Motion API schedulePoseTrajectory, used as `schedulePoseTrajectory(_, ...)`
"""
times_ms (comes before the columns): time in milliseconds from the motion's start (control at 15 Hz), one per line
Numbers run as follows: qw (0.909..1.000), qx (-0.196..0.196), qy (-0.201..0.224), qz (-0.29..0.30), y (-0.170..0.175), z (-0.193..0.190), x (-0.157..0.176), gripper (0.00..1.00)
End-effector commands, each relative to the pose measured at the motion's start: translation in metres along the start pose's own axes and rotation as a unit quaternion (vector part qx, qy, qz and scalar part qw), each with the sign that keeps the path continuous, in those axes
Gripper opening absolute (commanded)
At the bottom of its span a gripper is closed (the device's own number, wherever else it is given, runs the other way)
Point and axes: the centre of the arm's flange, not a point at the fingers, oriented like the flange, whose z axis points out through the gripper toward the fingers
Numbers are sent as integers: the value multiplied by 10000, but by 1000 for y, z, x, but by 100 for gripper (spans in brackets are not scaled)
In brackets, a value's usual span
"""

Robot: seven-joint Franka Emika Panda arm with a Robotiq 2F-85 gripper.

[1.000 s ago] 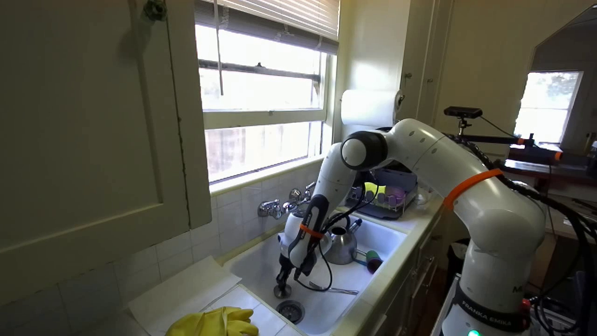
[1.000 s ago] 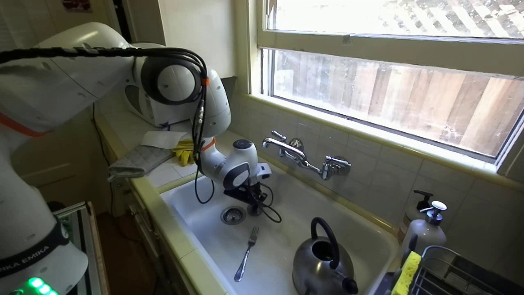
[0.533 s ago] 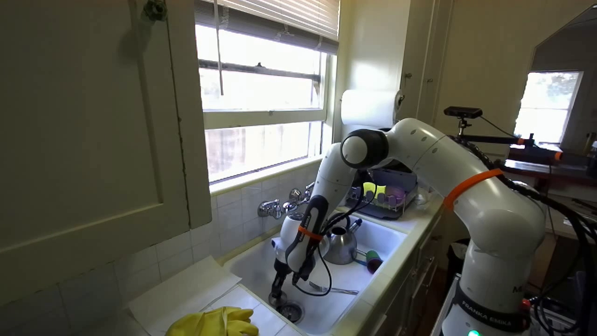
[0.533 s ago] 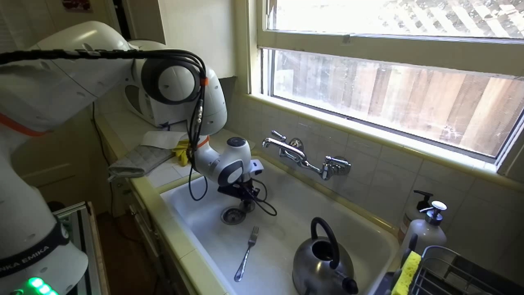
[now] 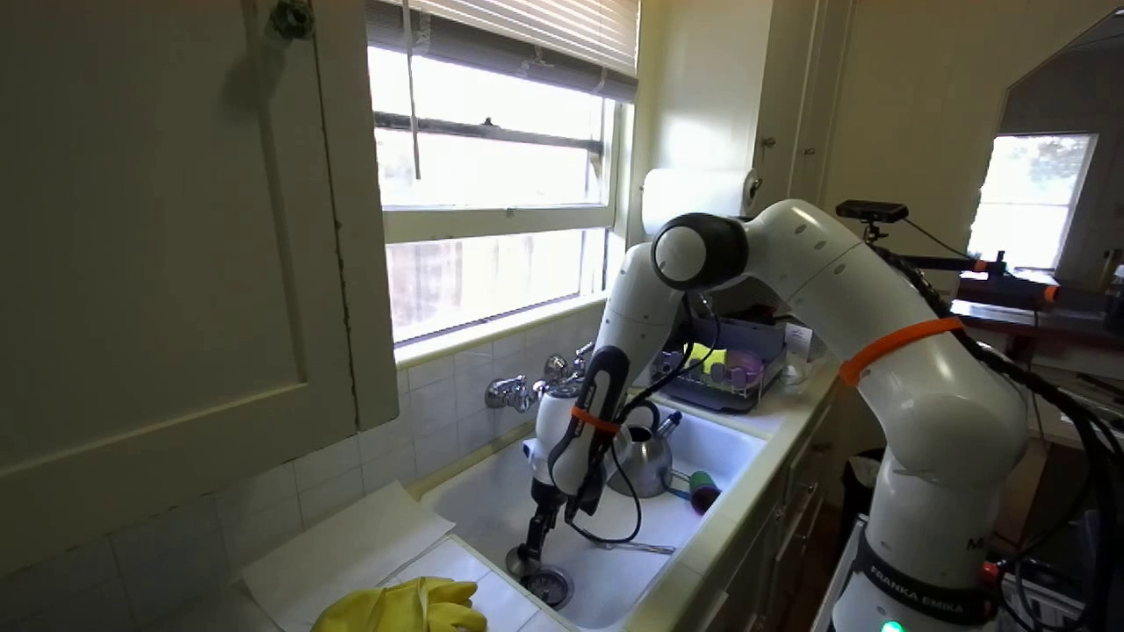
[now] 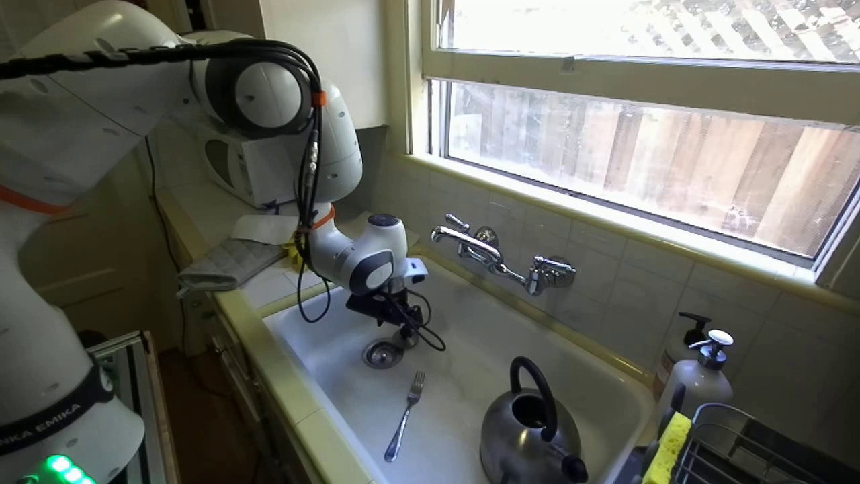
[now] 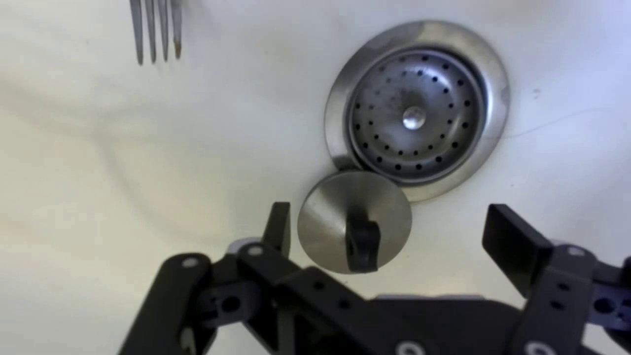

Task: Move the tea pot lid slightly to the left, place the teapot under the faucet nozzle and open the faucet then close it after the water runs a bit

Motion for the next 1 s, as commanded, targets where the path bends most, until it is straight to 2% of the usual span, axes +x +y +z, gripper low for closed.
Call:
schedulePoseTrajectory(0,9973,160,-643,322,-10,-38,-23,100)
schedulePoseTrajectory(533,9888,342,-1325,603,12,-113,-61,100)
schedulePoseTrajectory(667,9884,291,-1304,721,21,-134,-68,100)
schedulePoseTrajectory(933,9928,16,-794,895,36,-185,-82,100)
